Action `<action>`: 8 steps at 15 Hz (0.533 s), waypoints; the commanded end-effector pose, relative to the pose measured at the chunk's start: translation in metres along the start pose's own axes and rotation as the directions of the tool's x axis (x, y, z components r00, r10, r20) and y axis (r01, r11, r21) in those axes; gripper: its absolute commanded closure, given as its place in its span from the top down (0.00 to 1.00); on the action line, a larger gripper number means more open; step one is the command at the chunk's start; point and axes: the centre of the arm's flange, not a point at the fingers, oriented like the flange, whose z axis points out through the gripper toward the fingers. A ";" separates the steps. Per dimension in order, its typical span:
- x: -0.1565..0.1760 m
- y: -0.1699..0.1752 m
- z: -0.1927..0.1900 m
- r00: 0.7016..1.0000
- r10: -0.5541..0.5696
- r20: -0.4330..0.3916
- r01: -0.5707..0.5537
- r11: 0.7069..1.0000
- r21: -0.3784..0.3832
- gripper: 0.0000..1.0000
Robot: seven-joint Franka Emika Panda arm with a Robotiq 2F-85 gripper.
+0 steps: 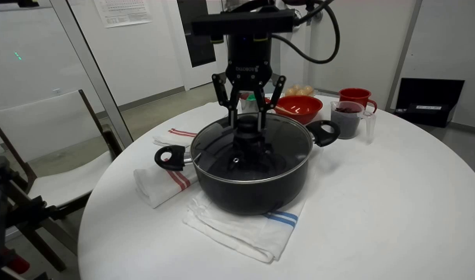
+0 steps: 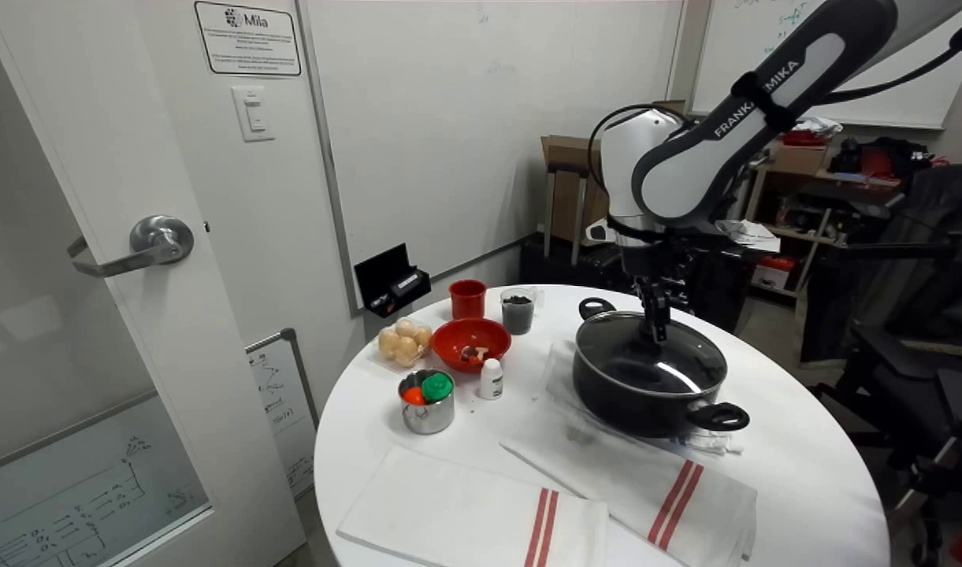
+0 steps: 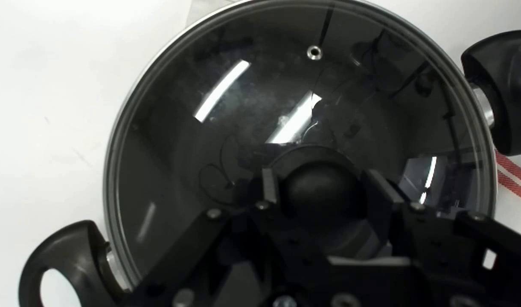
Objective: Remove the glass lid from the pot and put it on the table
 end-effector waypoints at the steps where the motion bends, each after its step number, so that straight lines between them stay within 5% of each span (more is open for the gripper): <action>1: -0.019 -0.003 -0.017 1.000 0.031 0.001 -0.030 0.998 -0.052 0.25; 8: -0.032 0.000 -0.046 0.999 0.034 -0.011 -0.035 0.990 -0.139 0.25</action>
